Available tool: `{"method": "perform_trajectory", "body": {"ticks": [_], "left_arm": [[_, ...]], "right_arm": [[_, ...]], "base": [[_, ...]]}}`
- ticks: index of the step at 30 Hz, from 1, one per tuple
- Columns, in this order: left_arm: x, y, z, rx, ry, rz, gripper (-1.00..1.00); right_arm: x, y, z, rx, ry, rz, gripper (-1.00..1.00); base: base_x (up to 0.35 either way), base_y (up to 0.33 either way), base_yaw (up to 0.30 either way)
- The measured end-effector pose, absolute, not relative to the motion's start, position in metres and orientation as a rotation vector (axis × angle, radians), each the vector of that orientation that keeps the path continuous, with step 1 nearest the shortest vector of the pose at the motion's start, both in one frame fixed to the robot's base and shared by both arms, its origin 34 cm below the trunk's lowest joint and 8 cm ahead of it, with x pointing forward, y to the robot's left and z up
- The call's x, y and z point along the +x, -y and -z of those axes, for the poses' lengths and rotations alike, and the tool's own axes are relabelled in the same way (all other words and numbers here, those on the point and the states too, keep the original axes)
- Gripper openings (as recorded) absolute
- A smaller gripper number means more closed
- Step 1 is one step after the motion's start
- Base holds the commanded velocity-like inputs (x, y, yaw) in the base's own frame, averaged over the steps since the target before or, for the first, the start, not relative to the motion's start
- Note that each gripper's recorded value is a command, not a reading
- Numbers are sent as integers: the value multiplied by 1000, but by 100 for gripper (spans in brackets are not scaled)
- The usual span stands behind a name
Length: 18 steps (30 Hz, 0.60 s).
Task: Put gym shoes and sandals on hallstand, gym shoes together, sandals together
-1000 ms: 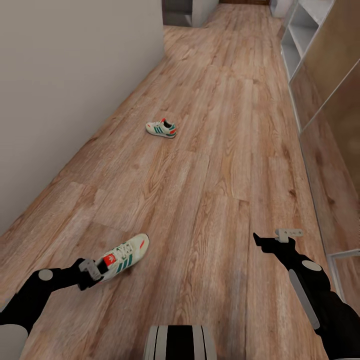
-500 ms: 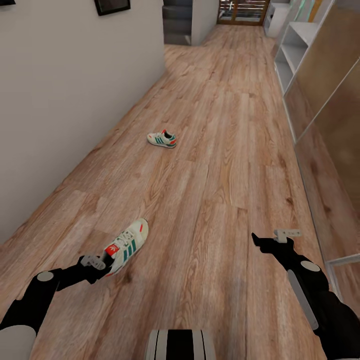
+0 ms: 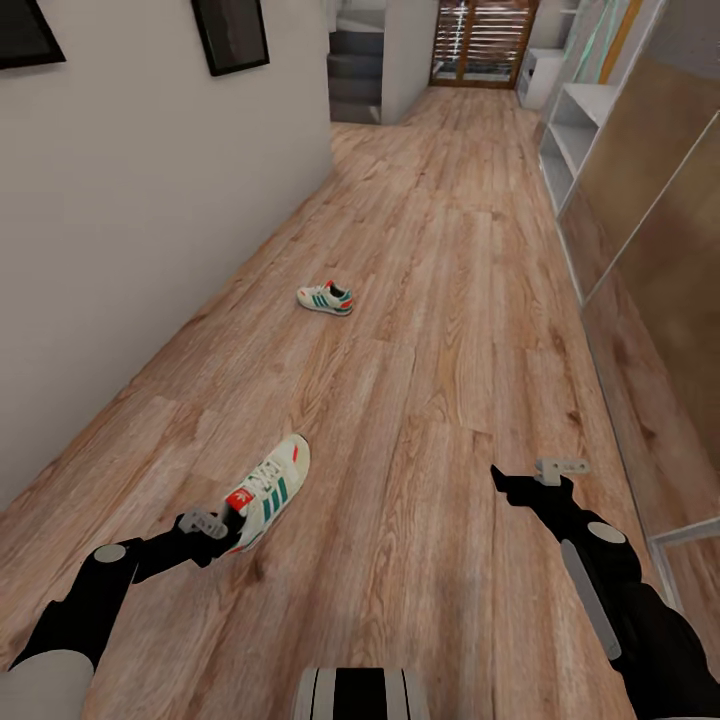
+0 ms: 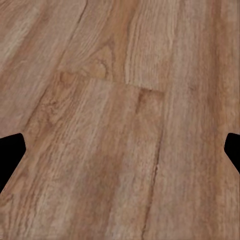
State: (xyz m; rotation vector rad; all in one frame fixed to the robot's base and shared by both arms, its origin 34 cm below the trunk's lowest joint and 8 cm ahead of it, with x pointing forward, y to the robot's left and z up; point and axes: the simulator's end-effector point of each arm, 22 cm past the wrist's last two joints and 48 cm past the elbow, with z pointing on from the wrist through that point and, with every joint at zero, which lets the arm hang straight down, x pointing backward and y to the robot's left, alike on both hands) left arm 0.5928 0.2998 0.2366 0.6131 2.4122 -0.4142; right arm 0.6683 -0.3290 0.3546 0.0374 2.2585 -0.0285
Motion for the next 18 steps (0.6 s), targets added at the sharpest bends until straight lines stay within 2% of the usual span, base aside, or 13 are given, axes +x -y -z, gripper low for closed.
{"method": "perform_trajectory", "body": {"ticks": [18], "left_arm": [[612, -304, -278, 568, -2350, 385, -100]], "right_arm": [[677, 296, -396, -7, -2191, -26, 100]], "base": [[0, 0, 0]]}}
